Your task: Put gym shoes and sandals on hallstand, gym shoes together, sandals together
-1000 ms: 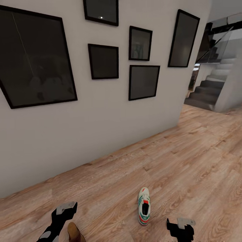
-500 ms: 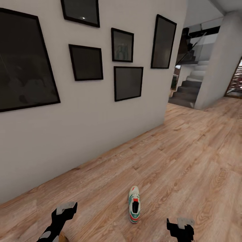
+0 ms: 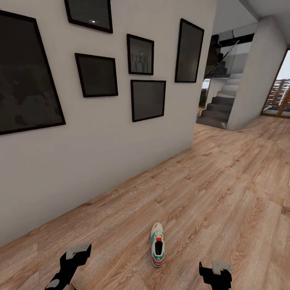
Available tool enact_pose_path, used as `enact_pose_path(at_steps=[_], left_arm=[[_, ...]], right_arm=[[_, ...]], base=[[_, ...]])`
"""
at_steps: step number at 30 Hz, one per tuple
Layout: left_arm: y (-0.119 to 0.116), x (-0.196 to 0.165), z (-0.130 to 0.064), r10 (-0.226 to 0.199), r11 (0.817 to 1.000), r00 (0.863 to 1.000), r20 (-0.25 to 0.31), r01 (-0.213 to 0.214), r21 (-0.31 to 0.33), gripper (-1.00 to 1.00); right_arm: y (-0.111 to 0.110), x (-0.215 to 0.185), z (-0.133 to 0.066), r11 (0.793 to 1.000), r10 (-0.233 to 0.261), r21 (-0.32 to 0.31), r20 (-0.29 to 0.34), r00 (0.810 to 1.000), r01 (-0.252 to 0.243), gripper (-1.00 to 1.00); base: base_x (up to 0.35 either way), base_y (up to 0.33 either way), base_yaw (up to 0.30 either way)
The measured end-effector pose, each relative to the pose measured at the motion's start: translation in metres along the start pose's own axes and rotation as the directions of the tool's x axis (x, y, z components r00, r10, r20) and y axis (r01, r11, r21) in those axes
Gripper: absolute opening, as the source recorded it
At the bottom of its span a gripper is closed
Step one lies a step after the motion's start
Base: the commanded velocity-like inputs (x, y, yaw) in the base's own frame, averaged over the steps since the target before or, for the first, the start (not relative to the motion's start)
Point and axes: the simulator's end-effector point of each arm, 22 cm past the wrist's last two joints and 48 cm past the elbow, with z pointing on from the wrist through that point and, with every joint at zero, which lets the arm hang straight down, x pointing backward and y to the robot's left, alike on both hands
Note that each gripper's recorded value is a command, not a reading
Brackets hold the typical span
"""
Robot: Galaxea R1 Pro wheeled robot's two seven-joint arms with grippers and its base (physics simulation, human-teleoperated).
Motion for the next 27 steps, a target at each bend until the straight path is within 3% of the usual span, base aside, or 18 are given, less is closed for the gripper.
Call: enact_pose_path(at_steps=[8,15,27], left_arm=[[0.006,0.034,-0.014,0.01,1.0,0.998,-0.054,-0.01,-0.013,1.0],[0.007,0.035,-0.015,0.011,1.0,0.998,-0.055,-0.011,-0.012,1.0],[0.007,0.032,-0.015,0.009,1.0,0.999,-0.048,-0.01,-0.011,1.0]], right_arm=[[0.016,0.006,-0.005,1.0,0.009,-0.019,-0.009,1.0,-0.009,1.0],[0.018,0.005,-0.005,1.0,0.012,-0.021,-0.008,1.0,-0.012,1.0],[0.014,0.006,-0.004,1.0,0.009,-0.015,-0.008,1.0,-0.009,1.0]], base=[[0.0,0.0,0.0],[0.0,0.0,0.0],[0.0,0.281,0.0]])
